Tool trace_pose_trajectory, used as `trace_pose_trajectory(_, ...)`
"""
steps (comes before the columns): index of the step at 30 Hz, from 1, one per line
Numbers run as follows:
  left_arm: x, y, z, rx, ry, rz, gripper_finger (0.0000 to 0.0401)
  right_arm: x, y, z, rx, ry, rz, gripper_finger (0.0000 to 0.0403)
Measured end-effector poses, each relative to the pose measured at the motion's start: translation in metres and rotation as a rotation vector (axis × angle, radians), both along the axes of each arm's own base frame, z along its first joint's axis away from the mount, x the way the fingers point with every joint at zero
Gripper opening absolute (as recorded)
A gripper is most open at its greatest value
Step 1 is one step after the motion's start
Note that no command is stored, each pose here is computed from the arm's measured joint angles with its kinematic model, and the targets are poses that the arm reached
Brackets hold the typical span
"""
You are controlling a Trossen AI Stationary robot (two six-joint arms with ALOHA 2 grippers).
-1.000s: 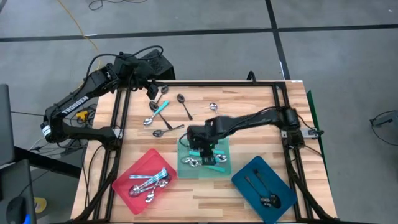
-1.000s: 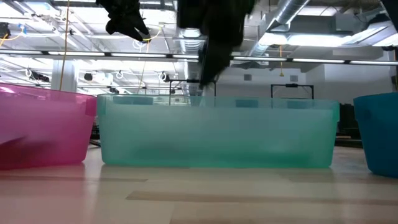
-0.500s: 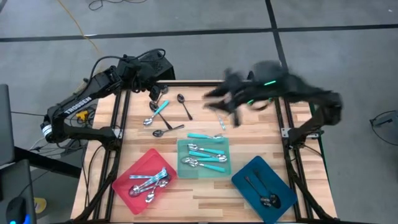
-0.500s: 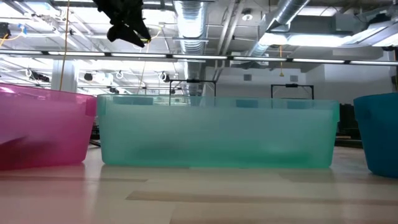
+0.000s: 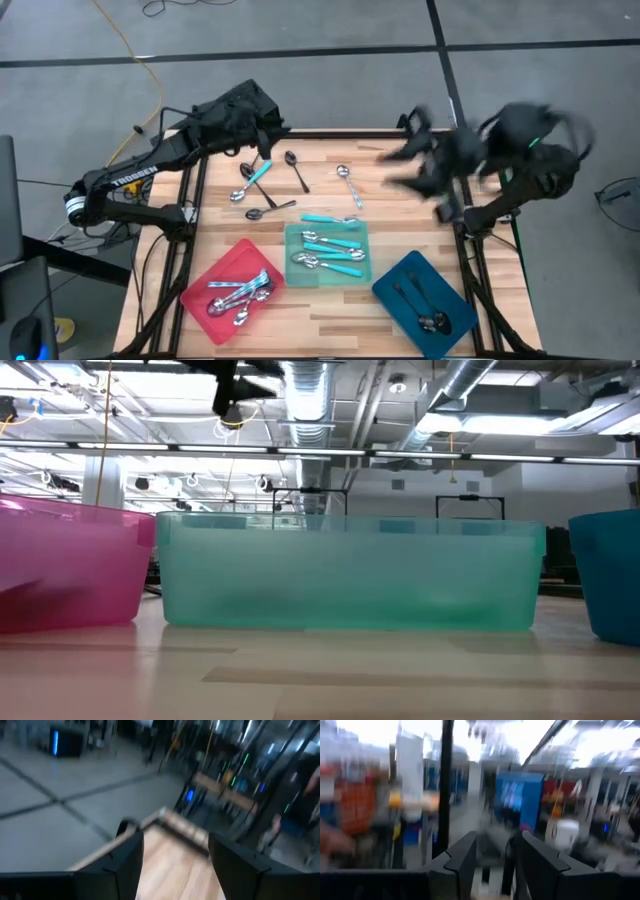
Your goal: Sort silverware by color (type)
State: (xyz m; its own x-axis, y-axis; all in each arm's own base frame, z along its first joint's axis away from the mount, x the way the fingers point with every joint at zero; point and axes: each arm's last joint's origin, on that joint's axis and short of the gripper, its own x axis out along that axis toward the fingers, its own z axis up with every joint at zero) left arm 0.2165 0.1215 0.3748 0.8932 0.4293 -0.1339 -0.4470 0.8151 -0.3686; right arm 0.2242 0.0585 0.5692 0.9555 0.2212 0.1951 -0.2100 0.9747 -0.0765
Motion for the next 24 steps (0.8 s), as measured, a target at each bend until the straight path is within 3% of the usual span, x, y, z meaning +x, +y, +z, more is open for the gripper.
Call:
trace_pose_trajectory(3,-0.001,-0.001,0.024,0.049,-0.151,-0.004,0.0206,0.020,0.015,-0.019,-0.083,0.114,-0.075,0.0168)
trace_pose_trajectory(6,-0.005,-0.011,0.053,0.183,-0.248,-0.089,0.0206,0.036,0.016,-0.034,-0.155,0.217,-0.287,0.0168)
trace_pose_trajectory(8,-0.007,-0.022,0.063,0.270,-0.226,-0.125,0.0206,0.044,0.010,-0.041,-0.212,0.266,-0.440,0.0168)
trace_pose_trajectory(11,-0.003,-0.033,0.054,0.335,-0.078,-0.081,0.0206,0.053,-0.006,-0.039,-0.250,0.237,-0.557,0.0168)
trace_pose_trajectory(15,0.004,-0.033,0.033,0.351,0.189,0.141,0.0206,0.056,-0.029,-0.030,-0.226,0.157,-0.547,0.0168)
trace_pose_trajectory(18,0.012,-0.026,0.026,0.348,0.232,0.234,0.0206,0.067,-0.035,-0.034,-0.242,0.155,-0.466,0.0168)
trace_pose_trajectory(21,0.020,-0.021,0.032,0.372,0.121,0.180,0.0206,0.081,-0.034,-0.053,-0.294,0.269,-0.411,0.0168)
trace_pose_trajectory(24,0.023,-0.020,0.038,0.402,0.013,-0.020,0.0206,0.094,-0.038,-0.072,-0.371,0.390,-0.428,0.0168)
